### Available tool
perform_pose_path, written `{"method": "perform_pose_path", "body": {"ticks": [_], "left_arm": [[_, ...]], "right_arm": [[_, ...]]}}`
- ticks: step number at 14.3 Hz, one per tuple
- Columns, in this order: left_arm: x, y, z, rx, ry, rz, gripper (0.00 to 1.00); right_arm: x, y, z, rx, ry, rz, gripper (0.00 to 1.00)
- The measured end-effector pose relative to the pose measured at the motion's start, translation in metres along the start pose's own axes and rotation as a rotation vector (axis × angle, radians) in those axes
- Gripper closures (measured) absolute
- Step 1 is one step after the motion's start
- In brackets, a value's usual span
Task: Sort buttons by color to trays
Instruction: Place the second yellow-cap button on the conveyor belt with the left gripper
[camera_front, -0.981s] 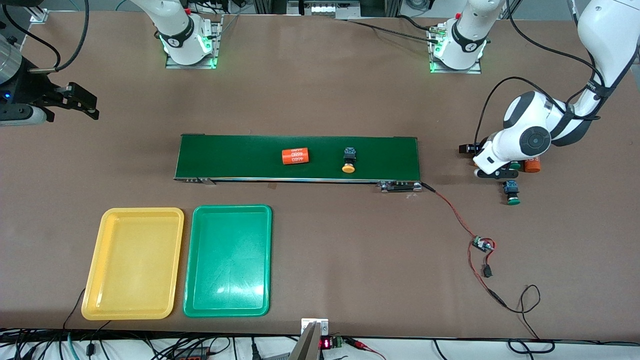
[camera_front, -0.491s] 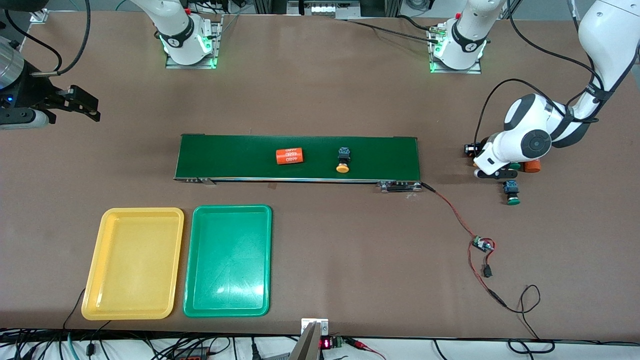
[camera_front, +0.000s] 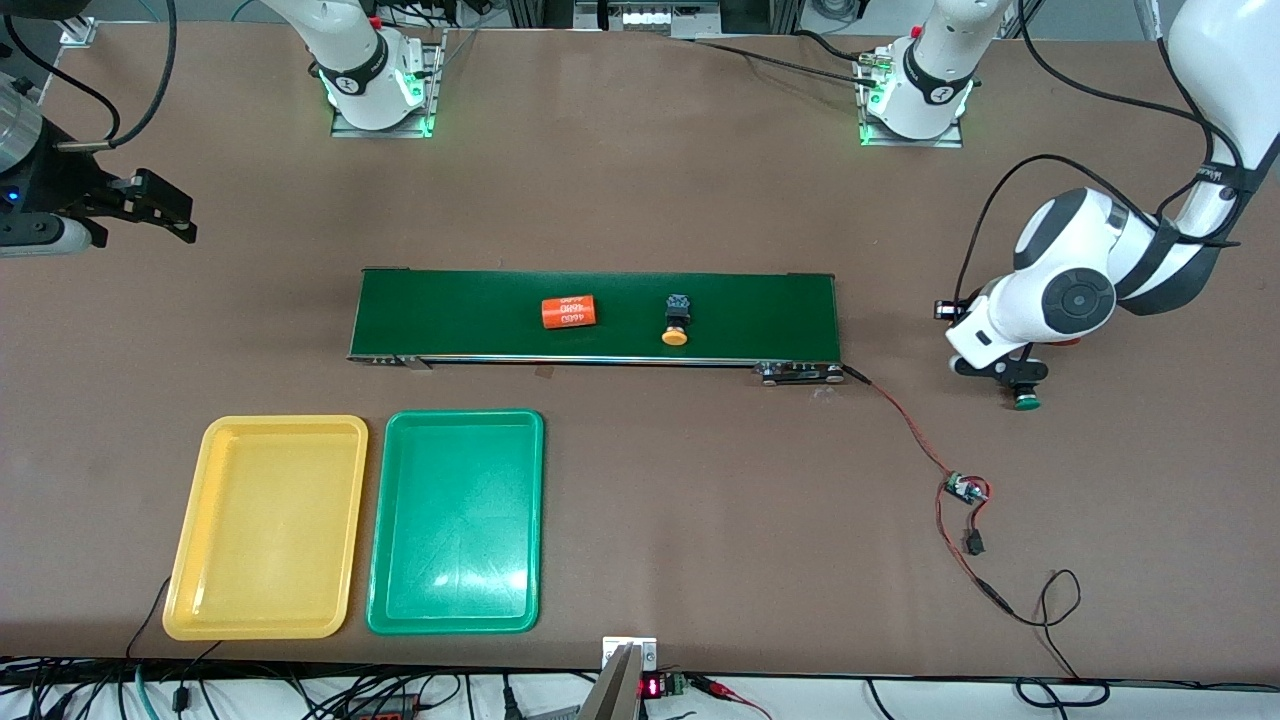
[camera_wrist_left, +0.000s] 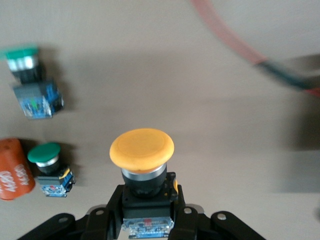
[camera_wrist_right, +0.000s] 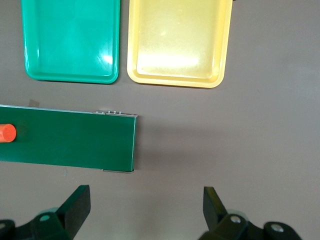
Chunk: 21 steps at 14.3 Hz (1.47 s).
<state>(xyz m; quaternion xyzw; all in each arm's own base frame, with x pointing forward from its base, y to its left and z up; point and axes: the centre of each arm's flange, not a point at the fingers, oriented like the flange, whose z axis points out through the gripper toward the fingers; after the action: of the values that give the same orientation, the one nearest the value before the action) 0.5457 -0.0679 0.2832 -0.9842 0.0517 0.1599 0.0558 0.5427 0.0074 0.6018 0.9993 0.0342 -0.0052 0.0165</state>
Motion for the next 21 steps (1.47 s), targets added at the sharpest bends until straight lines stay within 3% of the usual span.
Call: {"method": "perform_pose_path", "body": {"ticks": [3, 9, 12, 15, 21], "left_arm": [[-0.002, 0.09, -0.04, -0.069, 0.0, 0.041, 0.59], [0.003, 0.21, -0.023, -0.146, -0.005, 0.024, 0.59], [0.0, 0.254, 0.007, -0.119, -0.009, 0.019, 0.59], [0.002, 0.26, 0.01, -0.124, 0.003, 0.006, 0.56], [0.019, 0.206, -0.047, -0.121, 0.031, -0.098, 0.01]], "right_arm": [[-0.001, 0.013, 0.0, 0.0, 0.0, 0.023, 0.0], [0.002, 0.018, 0.007, 0.0, -0.013, 0.032, 0.0], [0.006, 0.023, 0.015, 0.0, -0.028, 0.042, 0.0], [0.008, 0.024, 0.02, 0.0, -0.037, 0.044, 0.0], [0.012, 0.024, 0.03, -0.001, -0.056, 0.043, 0.0]]}}
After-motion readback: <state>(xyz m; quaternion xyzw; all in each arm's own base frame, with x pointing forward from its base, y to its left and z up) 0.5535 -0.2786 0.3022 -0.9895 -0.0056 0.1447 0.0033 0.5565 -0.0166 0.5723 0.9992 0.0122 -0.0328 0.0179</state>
